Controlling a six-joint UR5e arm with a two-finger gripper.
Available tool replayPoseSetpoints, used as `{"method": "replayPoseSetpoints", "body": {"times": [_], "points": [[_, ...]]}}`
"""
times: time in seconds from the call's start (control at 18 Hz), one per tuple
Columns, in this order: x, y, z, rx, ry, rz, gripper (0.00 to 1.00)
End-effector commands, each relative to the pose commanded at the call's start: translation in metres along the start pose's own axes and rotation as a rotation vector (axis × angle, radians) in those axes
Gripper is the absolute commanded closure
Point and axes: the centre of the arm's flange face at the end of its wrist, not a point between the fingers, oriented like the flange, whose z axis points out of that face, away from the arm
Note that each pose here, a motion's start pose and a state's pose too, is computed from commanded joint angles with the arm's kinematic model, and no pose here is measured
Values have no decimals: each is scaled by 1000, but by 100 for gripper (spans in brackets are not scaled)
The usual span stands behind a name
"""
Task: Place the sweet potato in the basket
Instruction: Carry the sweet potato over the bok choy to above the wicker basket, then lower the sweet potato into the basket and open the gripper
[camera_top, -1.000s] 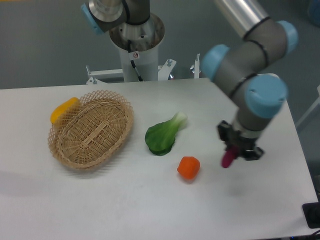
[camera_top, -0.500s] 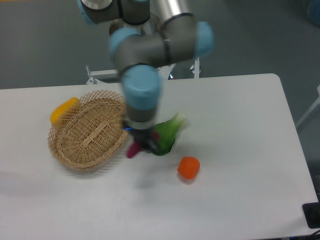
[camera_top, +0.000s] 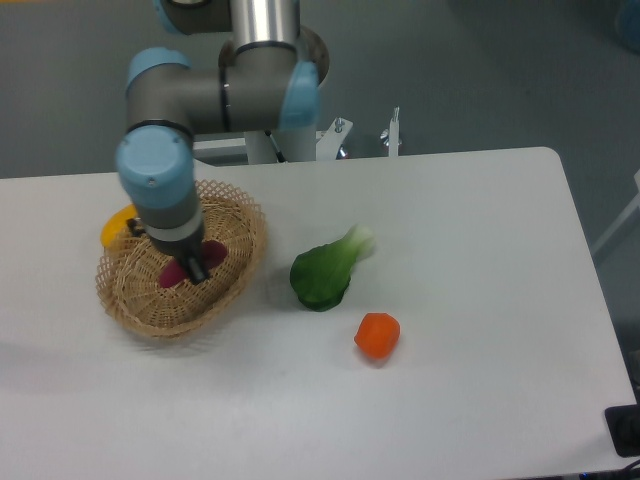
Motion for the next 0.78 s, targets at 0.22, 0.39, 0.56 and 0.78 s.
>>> {"method": "replayPoseSetpoints", "body": {"times": [0.22,0.39,0.56,0.78], "points": [[9,1,18,-10,17,0,91],[6,-1,19,-9,15,0,83],[4,-1,21,-3,4,3,64],[2,-1,15,5,-11,7,21]]}}
